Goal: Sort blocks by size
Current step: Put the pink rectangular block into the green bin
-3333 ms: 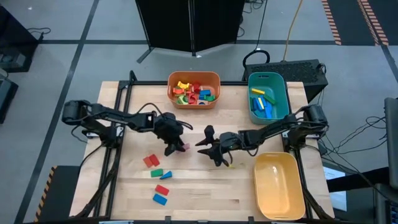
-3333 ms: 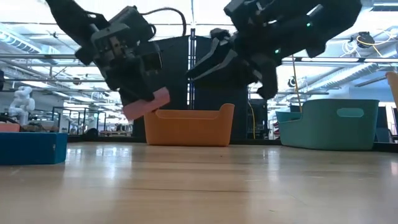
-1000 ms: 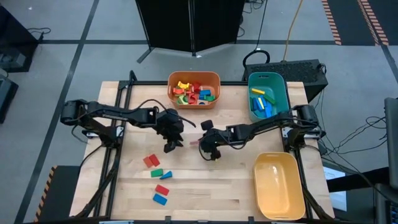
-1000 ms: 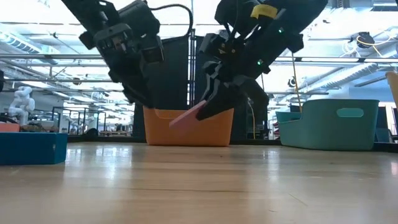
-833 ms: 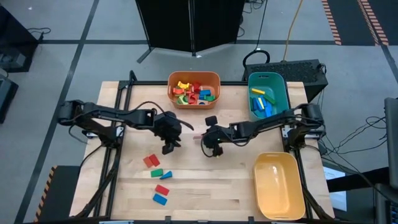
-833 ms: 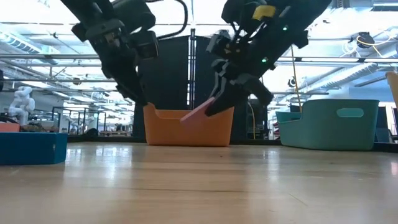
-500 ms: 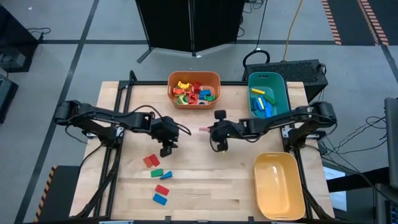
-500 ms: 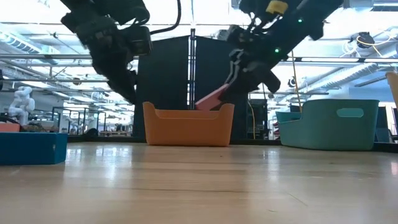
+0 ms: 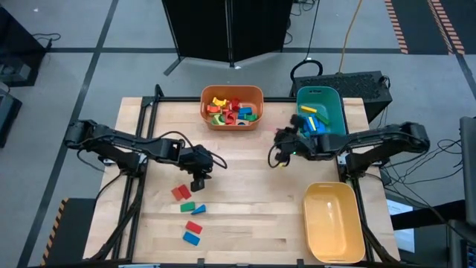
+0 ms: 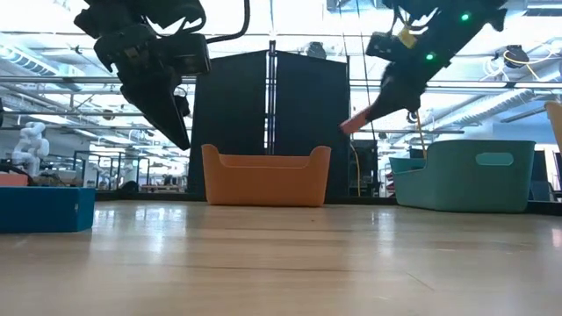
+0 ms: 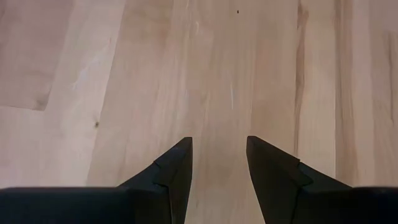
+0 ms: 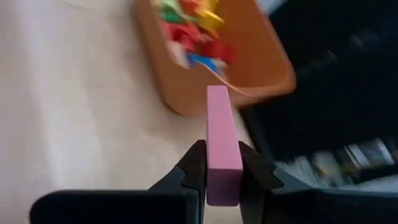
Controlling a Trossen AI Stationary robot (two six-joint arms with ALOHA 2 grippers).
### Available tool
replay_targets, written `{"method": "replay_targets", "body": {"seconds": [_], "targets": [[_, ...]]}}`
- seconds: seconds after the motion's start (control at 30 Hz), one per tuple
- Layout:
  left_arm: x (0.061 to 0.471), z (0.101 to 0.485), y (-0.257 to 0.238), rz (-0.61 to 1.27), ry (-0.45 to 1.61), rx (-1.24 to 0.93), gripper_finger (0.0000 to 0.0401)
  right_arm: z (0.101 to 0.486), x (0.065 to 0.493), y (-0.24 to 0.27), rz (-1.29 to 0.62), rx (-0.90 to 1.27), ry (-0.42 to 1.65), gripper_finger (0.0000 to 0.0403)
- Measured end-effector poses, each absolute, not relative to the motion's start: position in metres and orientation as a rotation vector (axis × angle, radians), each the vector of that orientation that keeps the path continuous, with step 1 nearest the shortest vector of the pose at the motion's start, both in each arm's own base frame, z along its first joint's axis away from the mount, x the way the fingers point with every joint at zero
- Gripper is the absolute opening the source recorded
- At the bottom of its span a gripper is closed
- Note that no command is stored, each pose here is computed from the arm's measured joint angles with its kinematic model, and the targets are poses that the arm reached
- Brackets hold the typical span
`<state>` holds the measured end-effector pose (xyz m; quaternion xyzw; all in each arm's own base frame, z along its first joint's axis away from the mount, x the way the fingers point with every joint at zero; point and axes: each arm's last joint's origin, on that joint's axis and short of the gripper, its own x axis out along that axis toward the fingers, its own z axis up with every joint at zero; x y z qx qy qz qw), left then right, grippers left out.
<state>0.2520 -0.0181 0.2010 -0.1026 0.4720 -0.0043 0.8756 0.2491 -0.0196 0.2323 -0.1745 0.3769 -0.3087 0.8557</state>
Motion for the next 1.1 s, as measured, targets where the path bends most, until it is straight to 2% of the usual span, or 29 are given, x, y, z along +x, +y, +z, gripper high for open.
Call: {"method": "replay_targets", "body": {"seconds": [0.23,0.6,0.9,1.1], "targets": [[0.252,0.201,-0.018,0.022,0.977,-0.193,0.0151,0.243,0.214,-0.038,-0.848,-0.234,0.851,0.0045],[0.253,0.202,-0.018,0.033,0.967,-0.188,0.0151,0.235,0.17,-0.065,-1.176,0.11,0.988,0.0045],[0.254,0.202,-0.018,0.108,0.95,-0.165,0.0151,0.232,0.164,-0.081,-1.164,0.283,1.023,0.005],[0.252,0.202,-0.021,0.178,0.944,-0.109,0.0151,0.233,0.164,-0.085,-1.158,0.295,1.021,0.009]]}}
